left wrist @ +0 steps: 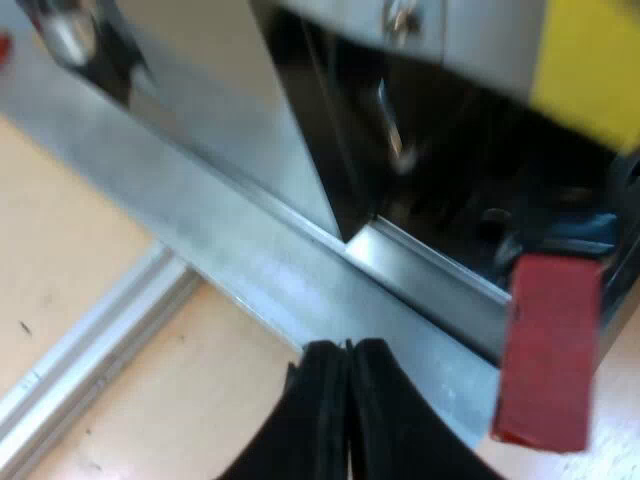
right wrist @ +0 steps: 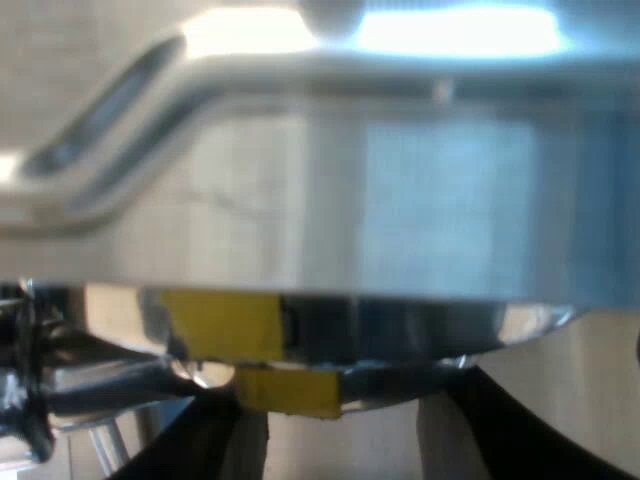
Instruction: Put the handle in the coffee machine
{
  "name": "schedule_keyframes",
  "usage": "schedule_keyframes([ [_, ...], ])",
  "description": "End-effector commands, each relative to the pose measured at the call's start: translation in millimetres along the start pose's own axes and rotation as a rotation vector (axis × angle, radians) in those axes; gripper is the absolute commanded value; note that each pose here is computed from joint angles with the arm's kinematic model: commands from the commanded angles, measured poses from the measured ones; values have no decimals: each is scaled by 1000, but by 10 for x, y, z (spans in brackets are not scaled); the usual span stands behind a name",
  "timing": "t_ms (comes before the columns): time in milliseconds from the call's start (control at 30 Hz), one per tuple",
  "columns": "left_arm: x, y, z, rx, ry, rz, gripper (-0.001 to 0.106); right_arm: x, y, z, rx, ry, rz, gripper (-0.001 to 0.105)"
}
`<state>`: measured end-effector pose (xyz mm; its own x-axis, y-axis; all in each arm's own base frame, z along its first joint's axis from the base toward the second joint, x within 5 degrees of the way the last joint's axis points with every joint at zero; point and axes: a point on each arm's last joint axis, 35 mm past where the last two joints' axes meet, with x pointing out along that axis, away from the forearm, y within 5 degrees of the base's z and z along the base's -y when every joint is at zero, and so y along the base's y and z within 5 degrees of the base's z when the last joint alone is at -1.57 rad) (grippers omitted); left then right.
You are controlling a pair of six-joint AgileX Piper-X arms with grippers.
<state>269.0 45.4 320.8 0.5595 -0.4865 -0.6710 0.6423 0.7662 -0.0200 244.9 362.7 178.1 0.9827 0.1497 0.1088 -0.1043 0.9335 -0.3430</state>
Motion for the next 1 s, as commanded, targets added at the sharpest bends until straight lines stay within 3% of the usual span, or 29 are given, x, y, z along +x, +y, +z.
schedule_keyframes([
  [33, 125, 21, 18, 15, 46, 15, 0, 23, -338, 729, 258, -201, -93, 37],
  [433, 421, -7, -24, 9, 154, -34, 0, 23, -338, 729, 258, -201, -93, 37],
  [600, 489, -263, -50, 34, 256, -171, 0, 23, -338, 729, 258, -201, -93, 37],
  [800, 430, -350, -9, -60, 218, -219, 0, 23, -338, 729, 254, -201, -93, 37],
  [1000, 384, -509, -29, -98, 193, -304, 0, 23, -338, 729, 254, -201, -93, 37],
])
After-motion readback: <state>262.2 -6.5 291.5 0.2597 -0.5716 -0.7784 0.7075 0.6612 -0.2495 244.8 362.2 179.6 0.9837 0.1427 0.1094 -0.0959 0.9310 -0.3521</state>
